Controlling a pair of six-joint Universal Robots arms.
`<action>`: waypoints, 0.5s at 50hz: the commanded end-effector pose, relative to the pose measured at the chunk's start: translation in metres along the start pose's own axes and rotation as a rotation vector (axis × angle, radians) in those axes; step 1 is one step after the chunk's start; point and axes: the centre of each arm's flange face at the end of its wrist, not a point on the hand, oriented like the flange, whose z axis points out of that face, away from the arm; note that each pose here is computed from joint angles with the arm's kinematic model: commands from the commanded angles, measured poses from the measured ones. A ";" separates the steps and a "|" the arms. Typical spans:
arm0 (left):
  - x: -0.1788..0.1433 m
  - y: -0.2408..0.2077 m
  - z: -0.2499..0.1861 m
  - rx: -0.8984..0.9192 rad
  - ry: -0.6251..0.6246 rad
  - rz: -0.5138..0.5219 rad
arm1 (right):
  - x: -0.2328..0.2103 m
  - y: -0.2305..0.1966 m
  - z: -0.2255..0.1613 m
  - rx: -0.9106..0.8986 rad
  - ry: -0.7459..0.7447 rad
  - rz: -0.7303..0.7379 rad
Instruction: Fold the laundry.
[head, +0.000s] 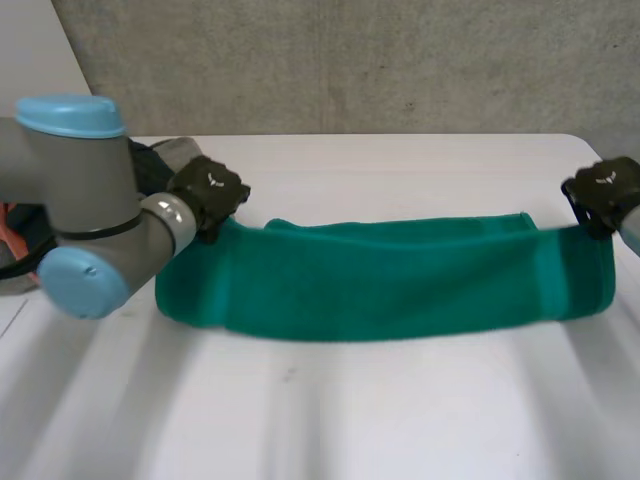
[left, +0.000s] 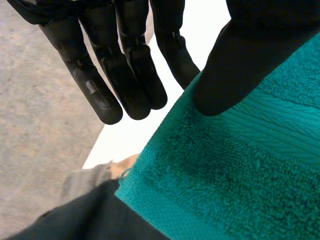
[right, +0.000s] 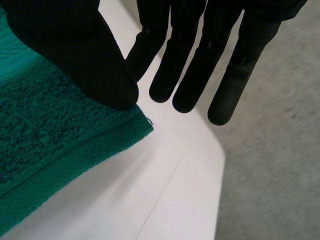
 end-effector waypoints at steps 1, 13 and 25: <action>0.002 0.003 0.047 0.020 -0.075 0.013 | -0.015 -0.004 0.045 0.096 0.090 -0.014; 0.009 0.013 0.094 0.029 -0.172 0.011 | -0.049 0.005 0.102 0.206 0.165 -0.019; 0.014 0.021 0.097 -0.020 -0.223 0.010 | -0.052 0.018 0.121 0.218 0.183 0.103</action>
